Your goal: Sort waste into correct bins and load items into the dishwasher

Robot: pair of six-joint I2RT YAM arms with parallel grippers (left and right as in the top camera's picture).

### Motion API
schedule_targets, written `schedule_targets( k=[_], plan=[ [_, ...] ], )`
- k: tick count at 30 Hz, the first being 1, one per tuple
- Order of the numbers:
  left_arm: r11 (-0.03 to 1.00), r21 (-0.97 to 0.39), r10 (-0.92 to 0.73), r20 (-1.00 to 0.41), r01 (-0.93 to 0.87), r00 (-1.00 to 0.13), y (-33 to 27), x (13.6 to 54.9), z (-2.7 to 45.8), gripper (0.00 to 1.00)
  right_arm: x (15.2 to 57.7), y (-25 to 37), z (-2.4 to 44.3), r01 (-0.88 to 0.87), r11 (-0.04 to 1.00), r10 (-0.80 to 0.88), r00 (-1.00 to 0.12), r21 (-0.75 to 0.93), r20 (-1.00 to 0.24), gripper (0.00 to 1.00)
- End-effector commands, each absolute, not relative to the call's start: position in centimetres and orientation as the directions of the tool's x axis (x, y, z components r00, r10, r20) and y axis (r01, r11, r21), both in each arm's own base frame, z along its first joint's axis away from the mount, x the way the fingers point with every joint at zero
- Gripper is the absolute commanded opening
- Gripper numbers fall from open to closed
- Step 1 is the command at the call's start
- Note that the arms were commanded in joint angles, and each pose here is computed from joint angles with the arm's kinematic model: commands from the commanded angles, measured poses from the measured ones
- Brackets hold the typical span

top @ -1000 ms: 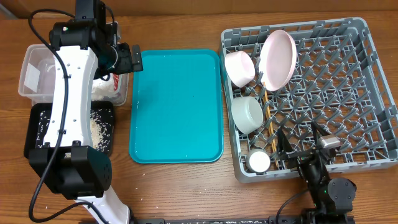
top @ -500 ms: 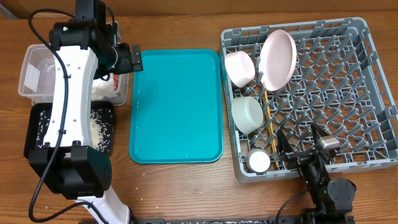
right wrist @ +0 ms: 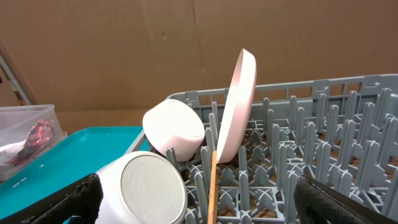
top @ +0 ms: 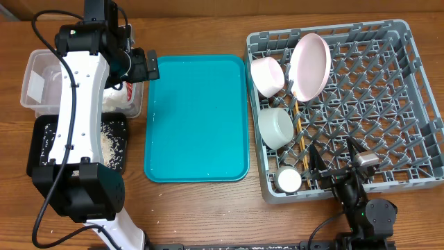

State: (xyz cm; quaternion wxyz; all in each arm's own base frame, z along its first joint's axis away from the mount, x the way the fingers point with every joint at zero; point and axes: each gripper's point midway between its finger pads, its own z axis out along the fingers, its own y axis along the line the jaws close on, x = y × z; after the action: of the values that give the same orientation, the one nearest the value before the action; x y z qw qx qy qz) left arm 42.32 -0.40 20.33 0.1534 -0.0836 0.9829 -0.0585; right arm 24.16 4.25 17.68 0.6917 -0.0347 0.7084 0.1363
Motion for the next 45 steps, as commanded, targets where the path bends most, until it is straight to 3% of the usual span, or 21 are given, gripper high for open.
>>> schedule_targets(
  k=[1, 8, 11, 18, 22, 27, 40, 45],
  plan=[
    [0.98, -0.137, -0.179, -0.317, -0.142, -0.932, -0.2, 42.7, 21.0, 1.0, 24.2, 4.1, 17.5, -0.23, 0.962, 0.14, -0.035, 0.144, -0.99, 1.0],
    [0.983, -0.134, -0.165, -0.344, -0.125, -0.924, -0.5, 42.4, 22.2, 1.0, 24.2, 4.1, 17.5, -0.23, 0.962, 0.14, -0.036, 0.145, -0.989, 1.0],
    [0.99, -0.117, -0.126, -0.431, -0.084, -0.893, -1.0, 42.7, 24.5, 1.0, 24.2, 4.1, 17.5, -0.23, 0.962, 0.14, -0.036, 0.145, -0.989, 1.0],
    [0.972, -0.068, 0.095, -0.758, 0.223, -0.645, -4.9, 44.7, 33.1, 1.0, 24.2, 4.1, 17.5, -0.23, 0.962, 0.14, -0.036, 0.145, -0.989, 1.0],
    [0.964, -0.032, 0.115, -0.847, 0.266, -0.519, -5.3, 43.7, 34.5, 1.0, 24.2, 4.1, 17.5, -0.23, 0.962, 0.14, -0.036, 0.145, -0.989, 1.0],
    [0.964, -0.003, 0.111, -0.905, 0.267, -0.411, -5.1, 40.7, 32.6, 1.0, 24.2, 4.1, 17.5, -0.23, 0.962, 0.14, -0.036, 0.145, -0.989, 1.0],
    [0.986, -0.01, 0.038, -0.959, 0.168, -0.28, -2.6, 29.3, 22.4, 1.0, 24.2, 4.1, 17.5, -0.23, 0.962, 0.14, -0.036, 0.145, -0.989, 1.0],
    [0.988, 0.014, 0.04, -0.985, 0.153, -0.168, -2.3, 26.5, 20.3, 1.0, 24.2, 4.1, 17.5, -0.23, 0.962, 0.14, -0.036, 0.145, -0.989, 1.0]
  ],
)
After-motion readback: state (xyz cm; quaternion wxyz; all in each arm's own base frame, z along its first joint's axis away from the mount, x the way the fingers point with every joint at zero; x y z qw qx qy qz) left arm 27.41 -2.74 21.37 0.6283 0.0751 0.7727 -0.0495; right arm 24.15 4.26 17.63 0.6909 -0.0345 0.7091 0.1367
